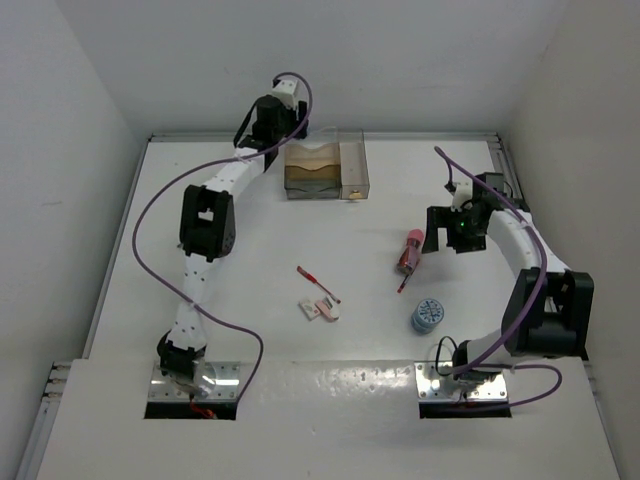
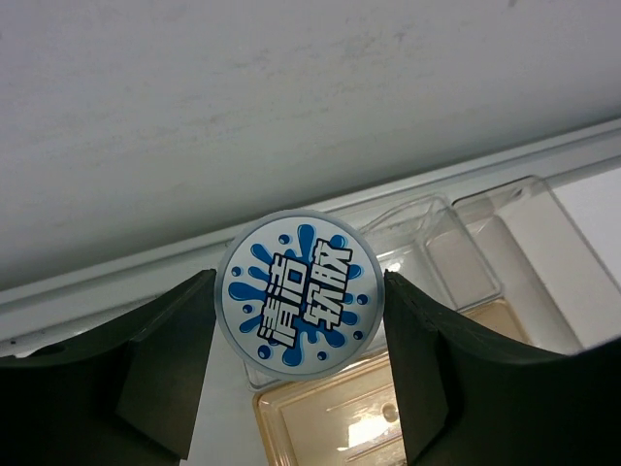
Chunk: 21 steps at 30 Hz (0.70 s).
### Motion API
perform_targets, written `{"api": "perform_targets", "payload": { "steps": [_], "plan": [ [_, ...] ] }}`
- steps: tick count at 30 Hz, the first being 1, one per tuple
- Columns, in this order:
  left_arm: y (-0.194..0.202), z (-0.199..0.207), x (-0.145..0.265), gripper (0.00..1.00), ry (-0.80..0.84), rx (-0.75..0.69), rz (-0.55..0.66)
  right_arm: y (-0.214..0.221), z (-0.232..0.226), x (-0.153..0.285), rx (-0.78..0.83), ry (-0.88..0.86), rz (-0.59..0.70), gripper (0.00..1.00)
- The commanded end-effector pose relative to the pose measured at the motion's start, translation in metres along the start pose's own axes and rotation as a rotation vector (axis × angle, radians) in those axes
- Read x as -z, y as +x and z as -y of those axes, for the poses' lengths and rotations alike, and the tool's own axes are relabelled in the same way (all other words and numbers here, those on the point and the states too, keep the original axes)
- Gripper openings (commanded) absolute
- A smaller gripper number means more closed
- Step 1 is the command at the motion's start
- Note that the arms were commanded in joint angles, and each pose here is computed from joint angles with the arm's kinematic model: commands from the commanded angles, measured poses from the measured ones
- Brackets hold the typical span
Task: Sort the stationery into containers
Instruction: Place the stationery in the storage box.
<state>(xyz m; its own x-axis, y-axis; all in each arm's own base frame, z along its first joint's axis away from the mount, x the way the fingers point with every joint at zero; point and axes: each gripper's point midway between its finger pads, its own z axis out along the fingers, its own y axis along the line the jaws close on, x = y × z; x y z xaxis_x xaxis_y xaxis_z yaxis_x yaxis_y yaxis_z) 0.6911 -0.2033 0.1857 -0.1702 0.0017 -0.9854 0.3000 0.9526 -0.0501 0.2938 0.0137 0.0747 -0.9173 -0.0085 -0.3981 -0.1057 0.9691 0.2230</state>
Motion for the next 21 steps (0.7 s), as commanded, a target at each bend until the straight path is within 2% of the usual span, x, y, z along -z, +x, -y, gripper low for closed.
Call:
{"api": "perform_targets", "payload": {
  "steps": [1, 12, 15, 16, 18, 20, 21],
  "plan": [
    [-0.041, -0.001, -0.005, 0.00, -0.009, -0.028, 0.135, -0.002, 0.002, 0.000, 0.002, 0.002, -0.001, 0.98],
    [-0.013, -0.013, -0.008, 0.02, -0.064, -0.042, 0.061, -0.001, 0.003, -0.002, -0.002, 0.004, -0.017, 0.99],
    [-0.007, -0.011, -0.008, 0.30, -0.057, -0.041, 0.044, -0.001, 0.002, -0.001, 0.000, 0.002, -0.017, 0.99],
    [-0.008, -0.011, -0.008, 0.48, -0.053, -0.043, 0.047, -0.001, 0.003, -0.001, 0.001, 0.001, -0.020, 0.99],
    [-0.014, -0.011, -0.008, 0.69, -0.054, -0.038, 0.059, -0.003, 0.002, 0.001, 0.006, 0.000, -0.012, 0.99],
    [-0.027, -0.010, -0.006, 0.84, -0.053, -0.038, 0.085, -0.004, 0.001, 0.002, 0.011, -0.004, -0.011, 0.99],
    [-0.032, -0.009, -0.005, 0.86, -0.054, -0.040, 0.094, -0.006, 0.000, 0.004, 0.013, -0.005, -0.006, 0.99]
  ]
}}
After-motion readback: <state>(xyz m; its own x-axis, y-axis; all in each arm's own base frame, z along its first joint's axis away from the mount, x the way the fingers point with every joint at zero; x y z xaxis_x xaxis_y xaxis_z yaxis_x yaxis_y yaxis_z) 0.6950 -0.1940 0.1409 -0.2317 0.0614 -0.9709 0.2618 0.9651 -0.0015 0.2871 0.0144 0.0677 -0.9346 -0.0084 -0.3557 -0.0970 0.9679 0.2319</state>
